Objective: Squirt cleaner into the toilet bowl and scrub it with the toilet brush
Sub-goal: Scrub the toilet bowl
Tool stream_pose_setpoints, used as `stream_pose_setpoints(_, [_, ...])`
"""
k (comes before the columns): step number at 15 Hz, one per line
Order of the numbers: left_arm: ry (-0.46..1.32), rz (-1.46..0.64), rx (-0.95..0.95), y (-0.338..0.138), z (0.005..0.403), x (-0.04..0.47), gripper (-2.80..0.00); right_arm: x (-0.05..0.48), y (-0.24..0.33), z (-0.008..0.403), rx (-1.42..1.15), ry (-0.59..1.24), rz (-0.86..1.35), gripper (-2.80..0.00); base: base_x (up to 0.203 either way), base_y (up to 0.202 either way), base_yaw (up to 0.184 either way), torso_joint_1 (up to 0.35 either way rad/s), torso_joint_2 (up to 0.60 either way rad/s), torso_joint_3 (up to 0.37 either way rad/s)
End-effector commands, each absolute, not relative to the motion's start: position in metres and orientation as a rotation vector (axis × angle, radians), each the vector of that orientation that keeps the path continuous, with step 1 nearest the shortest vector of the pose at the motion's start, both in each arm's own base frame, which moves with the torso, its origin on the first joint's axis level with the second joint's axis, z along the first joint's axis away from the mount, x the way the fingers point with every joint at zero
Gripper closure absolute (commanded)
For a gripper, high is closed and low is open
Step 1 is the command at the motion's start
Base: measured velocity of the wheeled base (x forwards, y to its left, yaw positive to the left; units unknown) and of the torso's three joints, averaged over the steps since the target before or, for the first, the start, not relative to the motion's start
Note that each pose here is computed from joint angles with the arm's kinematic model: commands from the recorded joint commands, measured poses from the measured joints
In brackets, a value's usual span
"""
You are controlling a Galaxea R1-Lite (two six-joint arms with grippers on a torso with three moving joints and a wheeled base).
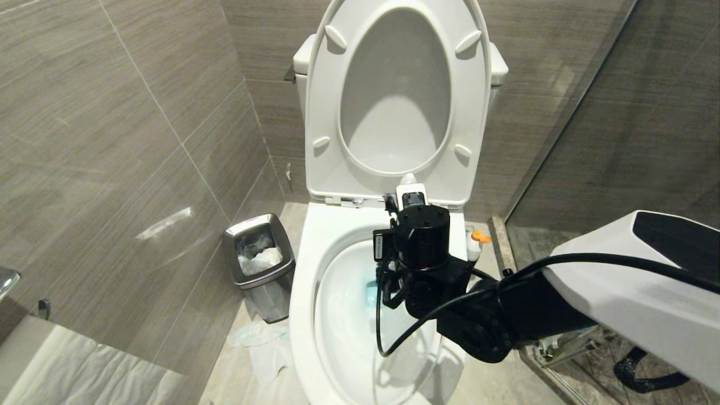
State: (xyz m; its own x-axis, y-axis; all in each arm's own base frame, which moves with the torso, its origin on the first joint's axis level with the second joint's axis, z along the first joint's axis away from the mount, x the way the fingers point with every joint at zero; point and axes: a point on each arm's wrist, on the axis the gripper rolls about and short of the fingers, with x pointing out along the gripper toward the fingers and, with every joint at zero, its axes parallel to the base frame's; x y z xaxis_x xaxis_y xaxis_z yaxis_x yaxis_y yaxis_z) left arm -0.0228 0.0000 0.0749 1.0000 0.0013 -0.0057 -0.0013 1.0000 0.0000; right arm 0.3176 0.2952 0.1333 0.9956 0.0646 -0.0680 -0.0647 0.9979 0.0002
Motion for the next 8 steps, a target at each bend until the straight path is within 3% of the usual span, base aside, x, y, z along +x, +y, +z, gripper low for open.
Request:
stream_pose_setpoints(1, [0.006, 0.002, 0.000, 0.000, 0.075, -0.023, 0.00, 0.307, 0.285, 0.157, 0.030, 0.034, 0.063, 0.00, 0.000, 0.000, 0.000, 0.000, 0.00, 0.000])
stream_pose_setpoints(4, [0.006, 0.002, 0.000, 0.000, 0.075, -0.023, 0.00, 0.306, 0.283, 0.158, 0.022, 0.044, 0.063, 0.00, 0.000, 0.000, 0.000, 0.000, 0.00, 0.000])
stream_pose_setpoints(8, [0.006, 0.002, 0.000, 0.000, 0.075, -0.023, 0.00, 0.324, 0.300, 0.120, -0.014, 0.090, 0.066, 0.00, 0.000, 0.000, 0.000, 0.000, 0.00, 0.000])
